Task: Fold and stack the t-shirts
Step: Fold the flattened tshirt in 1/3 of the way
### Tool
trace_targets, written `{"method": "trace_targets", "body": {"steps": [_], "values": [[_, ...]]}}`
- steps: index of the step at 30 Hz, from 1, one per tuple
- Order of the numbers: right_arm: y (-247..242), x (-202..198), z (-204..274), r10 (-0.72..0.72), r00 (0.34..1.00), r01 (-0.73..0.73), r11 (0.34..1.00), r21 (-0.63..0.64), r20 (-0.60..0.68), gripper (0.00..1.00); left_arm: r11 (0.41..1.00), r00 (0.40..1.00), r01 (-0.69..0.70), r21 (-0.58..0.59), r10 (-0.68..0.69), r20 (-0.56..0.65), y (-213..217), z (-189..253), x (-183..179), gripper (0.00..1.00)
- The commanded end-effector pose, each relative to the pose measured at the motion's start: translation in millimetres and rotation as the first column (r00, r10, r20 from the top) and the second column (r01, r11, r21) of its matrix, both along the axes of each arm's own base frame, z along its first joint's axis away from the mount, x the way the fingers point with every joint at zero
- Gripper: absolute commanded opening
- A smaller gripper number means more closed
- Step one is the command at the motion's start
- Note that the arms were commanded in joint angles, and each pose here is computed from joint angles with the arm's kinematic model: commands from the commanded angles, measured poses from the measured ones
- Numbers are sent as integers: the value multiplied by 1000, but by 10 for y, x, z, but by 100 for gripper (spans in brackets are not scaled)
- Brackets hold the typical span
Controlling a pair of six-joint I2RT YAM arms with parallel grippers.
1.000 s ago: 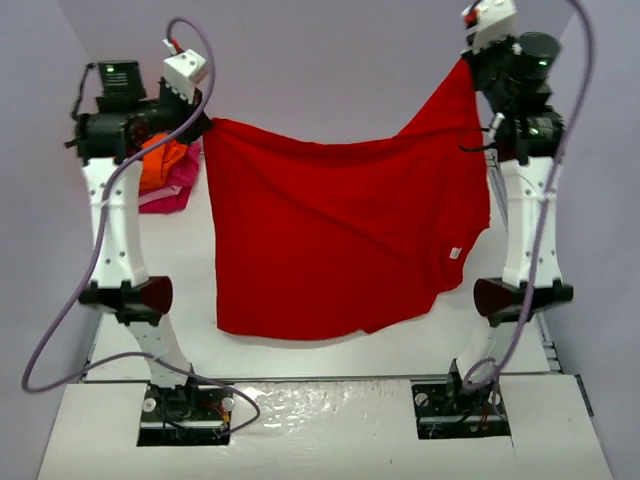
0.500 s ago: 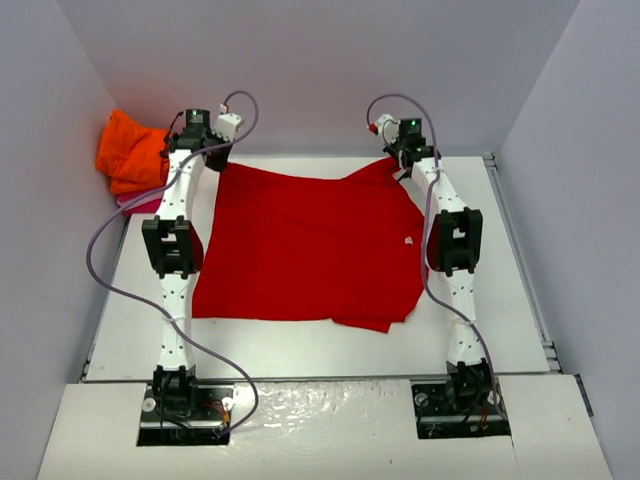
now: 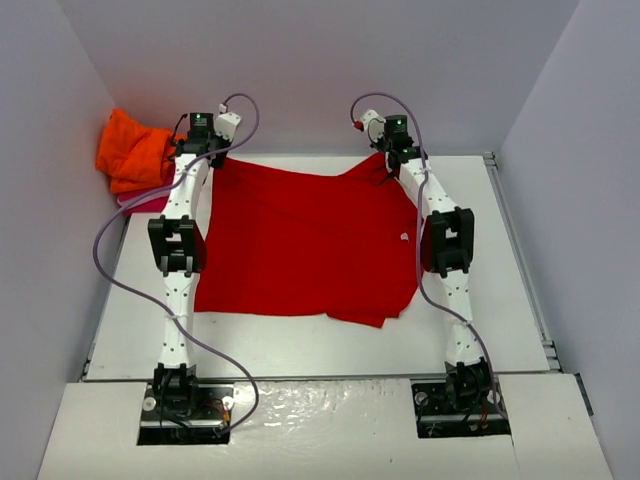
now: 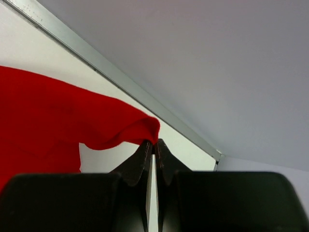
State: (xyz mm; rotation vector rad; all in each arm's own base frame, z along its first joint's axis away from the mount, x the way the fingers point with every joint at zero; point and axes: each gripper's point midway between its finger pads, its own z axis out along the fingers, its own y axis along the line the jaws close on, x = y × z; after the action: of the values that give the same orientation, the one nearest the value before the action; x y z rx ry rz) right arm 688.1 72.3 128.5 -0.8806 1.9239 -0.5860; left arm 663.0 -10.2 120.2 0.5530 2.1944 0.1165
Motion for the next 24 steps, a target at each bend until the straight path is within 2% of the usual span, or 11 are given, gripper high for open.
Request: {"method": "trace_targets", "body": {"steps": [1, 5, 12, 18, 24], "values": [[5, -203, 1439, -31, 970, 20, 999, 49, 242, 0, 999, 976, -26, -31, 32, 217, 63, 1118, 27, 0], [40, -486, 1520, -13, 979, 6, 999, 36, 206, 0, 999, 977, -24, -40, 32, 210, 49, 1209, -64, 0], [122, -1022, 1747, 29, 987, -35, 999, 36, 156, 0, 996, 979, -66, -59, 76, 187, 337, 1266, -227, 0], [300, -1577, 1188, 112, 993, -111, 994, 15, -49, 0, 998, 993, -31, -62, 38, 108, 344, 1127, -506, 0], [406, -2063, 701, 181, 957, -179, 983, 29, -228, 0, 995, 999, 12, -96, -7, 46, 256, 1004, -760, 0]]}}
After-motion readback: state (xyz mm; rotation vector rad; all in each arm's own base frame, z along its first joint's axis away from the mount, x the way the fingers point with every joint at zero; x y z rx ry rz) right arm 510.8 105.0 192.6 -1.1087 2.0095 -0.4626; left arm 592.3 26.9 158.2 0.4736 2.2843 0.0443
